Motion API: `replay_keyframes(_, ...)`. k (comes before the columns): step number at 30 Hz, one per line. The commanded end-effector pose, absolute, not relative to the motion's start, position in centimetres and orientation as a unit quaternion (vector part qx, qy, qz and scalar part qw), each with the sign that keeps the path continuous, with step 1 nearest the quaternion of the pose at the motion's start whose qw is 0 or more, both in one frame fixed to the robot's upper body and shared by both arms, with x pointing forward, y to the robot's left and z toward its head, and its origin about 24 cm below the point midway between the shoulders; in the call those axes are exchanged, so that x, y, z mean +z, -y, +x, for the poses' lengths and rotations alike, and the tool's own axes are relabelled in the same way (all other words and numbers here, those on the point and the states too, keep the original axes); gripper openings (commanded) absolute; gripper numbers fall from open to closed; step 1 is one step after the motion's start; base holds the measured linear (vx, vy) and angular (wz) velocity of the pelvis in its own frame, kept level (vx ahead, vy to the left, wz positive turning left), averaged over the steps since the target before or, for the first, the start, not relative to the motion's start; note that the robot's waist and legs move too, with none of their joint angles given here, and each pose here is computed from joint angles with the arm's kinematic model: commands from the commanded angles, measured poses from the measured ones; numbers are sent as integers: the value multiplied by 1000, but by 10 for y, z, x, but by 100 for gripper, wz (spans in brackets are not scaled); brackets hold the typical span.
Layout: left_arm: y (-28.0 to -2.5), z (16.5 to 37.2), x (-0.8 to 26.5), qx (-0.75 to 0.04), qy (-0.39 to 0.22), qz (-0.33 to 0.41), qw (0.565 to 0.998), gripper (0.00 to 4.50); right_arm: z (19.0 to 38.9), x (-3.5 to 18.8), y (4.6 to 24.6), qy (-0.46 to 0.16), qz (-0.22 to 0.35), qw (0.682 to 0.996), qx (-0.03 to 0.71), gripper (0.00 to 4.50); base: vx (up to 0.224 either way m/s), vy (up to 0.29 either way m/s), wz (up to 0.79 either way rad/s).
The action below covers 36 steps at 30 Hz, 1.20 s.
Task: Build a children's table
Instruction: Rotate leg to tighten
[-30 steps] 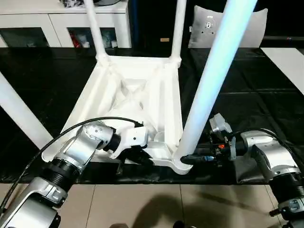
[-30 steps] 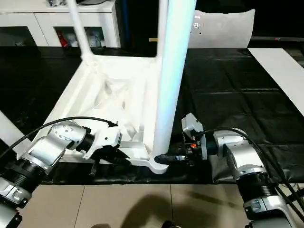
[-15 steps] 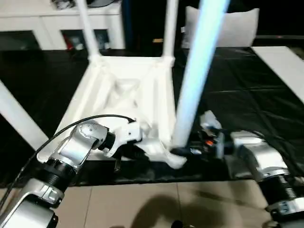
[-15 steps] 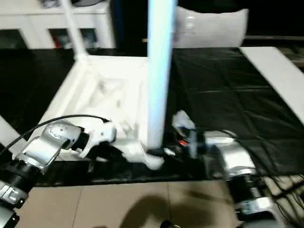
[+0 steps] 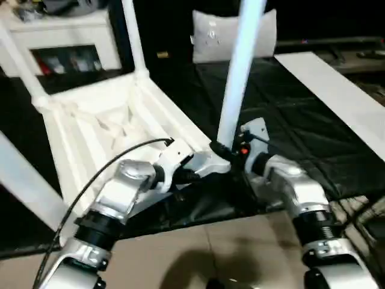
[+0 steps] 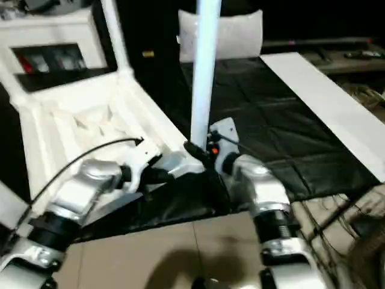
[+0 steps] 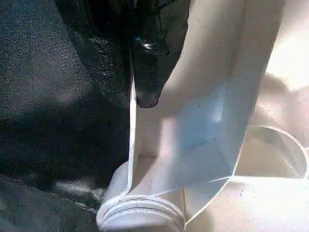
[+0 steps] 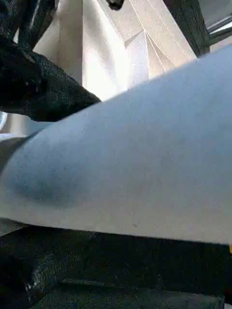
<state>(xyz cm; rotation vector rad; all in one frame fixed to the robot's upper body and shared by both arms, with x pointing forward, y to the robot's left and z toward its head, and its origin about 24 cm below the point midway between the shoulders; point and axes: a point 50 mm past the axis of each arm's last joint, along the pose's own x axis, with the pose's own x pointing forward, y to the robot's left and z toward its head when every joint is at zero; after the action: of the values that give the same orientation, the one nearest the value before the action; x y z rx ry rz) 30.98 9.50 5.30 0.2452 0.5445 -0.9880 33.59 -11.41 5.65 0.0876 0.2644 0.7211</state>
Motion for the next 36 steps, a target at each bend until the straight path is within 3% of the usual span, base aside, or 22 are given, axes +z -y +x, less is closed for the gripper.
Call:
replay_keyframes(1, -81, 313, 67, -485, -223, 119, 837, 0, 331, 54, 102, -132, 45, 912, 387, 326, 0, 0, 0)
replay_keyframes(10, -105, 315, 62, -482, -222, 163, 832, 0, 317, 63, 148, -97, 11, 900, 425, 410, 14, -7, -1)
replay_keyframes(14, -128, 322, 63, -481, -224, 208, 821, 0, 308, 67, 174, -96, -13, 895, 435, 445, 0, 0, 0)
replay_keyframes(19, -151, 328, 69, -484, -212, 244, 813, 0, 298, 70, 189, -93, -20, 895, 436, 445, -46, 35, -1)
replay_keyframes(26, -164, 332, 75, -476, -173, 219, 834, 0, 295, 73, 184, -67, 5, 914, 401, 445, -14, 10, -2)
replay_keyframes(27, -165, 332, 76, -473, -167, 213, 838, 27, 294, 73, 182, -61, 11, 916, 397, 450, 0, 0, 0)
replay_keyframes(29, -167, 330, 82, -468, -129, 171, 857, 43, 293, 69, 175, -74, 3, 936, 345, 450, 0, 0, 0)
replay_keyframes(32, -165, 327, 90, -451, -82, 141, 877, 62, 290, 68, 171, -79, -12, 940, 331, 450, 0, 0, 0)
replay_keyframes(36, -167, 312, 93, -415, -65, 109, 901, 66, 283, 59, 165, -110, -4, 952, 284, 450, 0, 0, 0)
